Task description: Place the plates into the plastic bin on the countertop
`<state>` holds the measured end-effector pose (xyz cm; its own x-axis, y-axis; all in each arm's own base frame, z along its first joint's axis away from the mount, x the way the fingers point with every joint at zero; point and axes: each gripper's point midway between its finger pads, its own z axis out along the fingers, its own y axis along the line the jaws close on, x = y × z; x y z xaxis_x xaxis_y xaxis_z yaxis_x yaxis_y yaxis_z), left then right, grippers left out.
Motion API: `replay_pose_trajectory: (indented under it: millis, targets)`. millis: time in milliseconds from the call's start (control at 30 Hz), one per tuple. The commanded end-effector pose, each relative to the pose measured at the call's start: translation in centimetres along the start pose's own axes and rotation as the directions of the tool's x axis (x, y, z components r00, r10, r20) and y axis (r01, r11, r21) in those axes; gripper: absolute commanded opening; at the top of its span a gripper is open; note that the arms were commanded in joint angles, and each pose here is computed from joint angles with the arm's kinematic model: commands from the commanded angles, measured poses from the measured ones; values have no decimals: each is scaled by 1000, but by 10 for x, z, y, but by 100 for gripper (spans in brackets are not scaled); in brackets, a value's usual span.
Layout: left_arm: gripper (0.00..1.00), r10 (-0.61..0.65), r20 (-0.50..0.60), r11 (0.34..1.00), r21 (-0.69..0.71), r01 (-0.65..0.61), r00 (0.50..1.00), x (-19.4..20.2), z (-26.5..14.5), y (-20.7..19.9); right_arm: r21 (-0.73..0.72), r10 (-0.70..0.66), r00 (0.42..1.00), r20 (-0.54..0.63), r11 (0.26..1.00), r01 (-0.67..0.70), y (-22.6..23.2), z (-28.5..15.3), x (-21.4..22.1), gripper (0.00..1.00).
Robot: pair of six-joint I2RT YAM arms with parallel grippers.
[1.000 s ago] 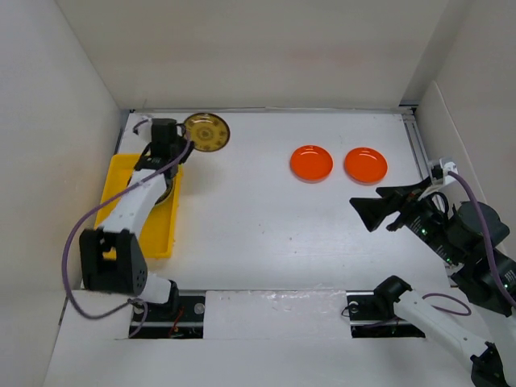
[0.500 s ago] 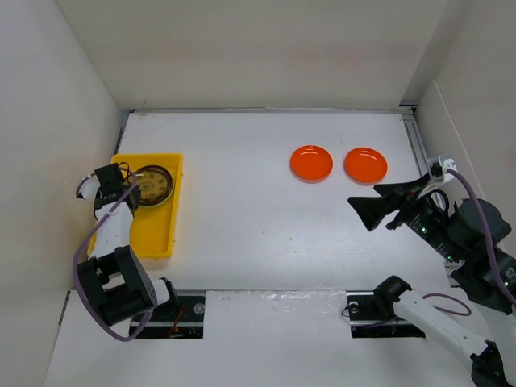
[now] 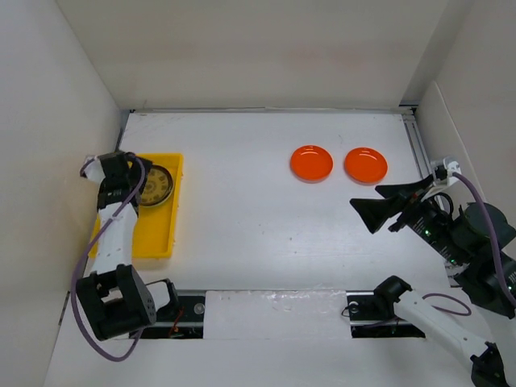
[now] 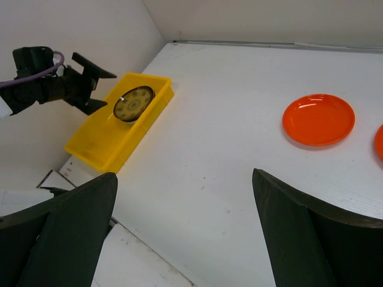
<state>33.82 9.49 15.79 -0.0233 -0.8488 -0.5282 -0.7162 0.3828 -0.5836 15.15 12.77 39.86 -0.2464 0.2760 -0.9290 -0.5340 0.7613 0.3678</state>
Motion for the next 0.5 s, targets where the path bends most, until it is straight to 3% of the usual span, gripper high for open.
replay_pose_trajectory:
  millis: [0, 33, 67, 133, 167, 200, 267, 333, 367, 467]
  targets:
    - [99, 216, -49, 926, 328, -188, 975, 47, -38, -100, 19, -10, 999, 54, 1000, 9, -2, -3, -13, 100]
    - [99, 288, -92, 896, 378, -234, 953, 78, -39, -124, 40, -9, 999, 42, 999, 8, -7, 0, -7, 100]
    - [99, 406, -151, 834, 464, -298, 902, 135, -61, -146, 52, 2, 999, 48, 999, -5, -9, 2, -7, 100]
    - [99, 497, -190, 757, 572, -316, 847, 185, -80, -183, 94, 17, 999, 50, 995, -21, -17, 8, -5, 100]
    - [99, 543, -229, 737, 592, -327, 808, 223, -69, -187, 94, 17, 999, 49, 995, -22, -17, 8, -5, 100]
    - [99, 597, -258, 694, 641, -328, 759, 260, -83, -193, 98, 28, 999, 39, 995, -31, -19, 13, -1, 100]
    - [99, 634, -254, 648, 690, -323, 730, 290, -88, -215, 97, 38, 998, 42, 994, -42, -19, 15, 0, 100]
    - [99, 687, -301, 638, 684, -352, 661, 339, -74, -204, 73, 49, 998, 28, 996, -51, -15, 18, 4, 100]
    - [99, 691, -297, 622, 709, -332, 659, 348, -77, -218, 77, 49, 999, 20, 996, -50, -16, 19, 7, 100]
    - [99, 710, -341, 623, 712, -323, 616, 385, -58, -210, 73, 58, 998, 7, 996, -59, -16, 17, 13, 100]
